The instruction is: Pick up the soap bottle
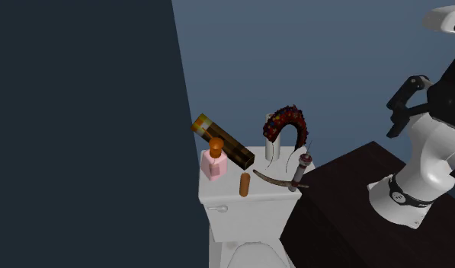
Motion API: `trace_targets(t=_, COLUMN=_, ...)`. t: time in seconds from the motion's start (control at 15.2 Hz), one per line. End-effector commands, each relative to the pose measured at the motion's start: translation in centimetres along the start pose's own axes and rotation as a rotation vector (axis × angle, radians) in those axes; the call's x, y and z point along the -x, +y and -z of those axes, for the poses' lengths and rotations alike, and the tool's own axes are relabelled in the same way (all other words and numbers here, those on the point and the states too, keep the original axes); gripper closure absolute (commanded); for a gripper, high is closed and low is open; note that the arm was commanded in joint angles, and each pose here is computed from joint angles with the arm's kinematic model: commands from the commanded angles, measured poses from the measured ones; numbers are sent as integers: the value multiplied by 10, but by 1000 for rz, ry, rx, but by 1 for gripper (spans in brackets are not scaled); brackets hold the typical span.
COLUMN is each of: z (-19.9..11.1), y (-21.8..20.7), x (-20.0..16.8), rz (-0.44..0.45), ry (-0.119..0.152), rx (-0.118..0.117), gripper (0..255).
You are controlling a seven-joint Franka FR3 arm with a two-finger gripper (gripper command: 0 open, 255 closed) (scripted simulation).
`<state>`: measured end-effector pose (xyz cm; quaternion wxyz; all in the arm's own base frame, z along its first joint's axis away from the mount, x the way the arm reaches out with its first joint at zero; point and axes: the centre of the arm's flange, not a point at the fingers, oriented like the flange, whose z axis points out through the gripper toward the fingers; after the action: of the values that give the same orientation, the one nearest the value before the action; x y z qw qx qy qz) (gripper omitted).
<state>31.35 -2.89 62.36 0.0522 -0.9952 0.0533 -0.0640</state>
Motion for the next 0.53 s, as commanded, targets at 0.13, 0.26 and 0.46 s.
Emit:
trace_targets(t=0.13, z=-13, y=19, x=-13, rz=-5, ry=-5, rx=4, gripper=0)
trace_targets(t=0.26, z=-25, y=39, x=-25, rz=-10, ry=-11, rx=8, gripper=0)
trace_targets(t=0.46, z=-44, y=68, x=-44, rz=-17, ry=-19, rx=13, gripper=0)
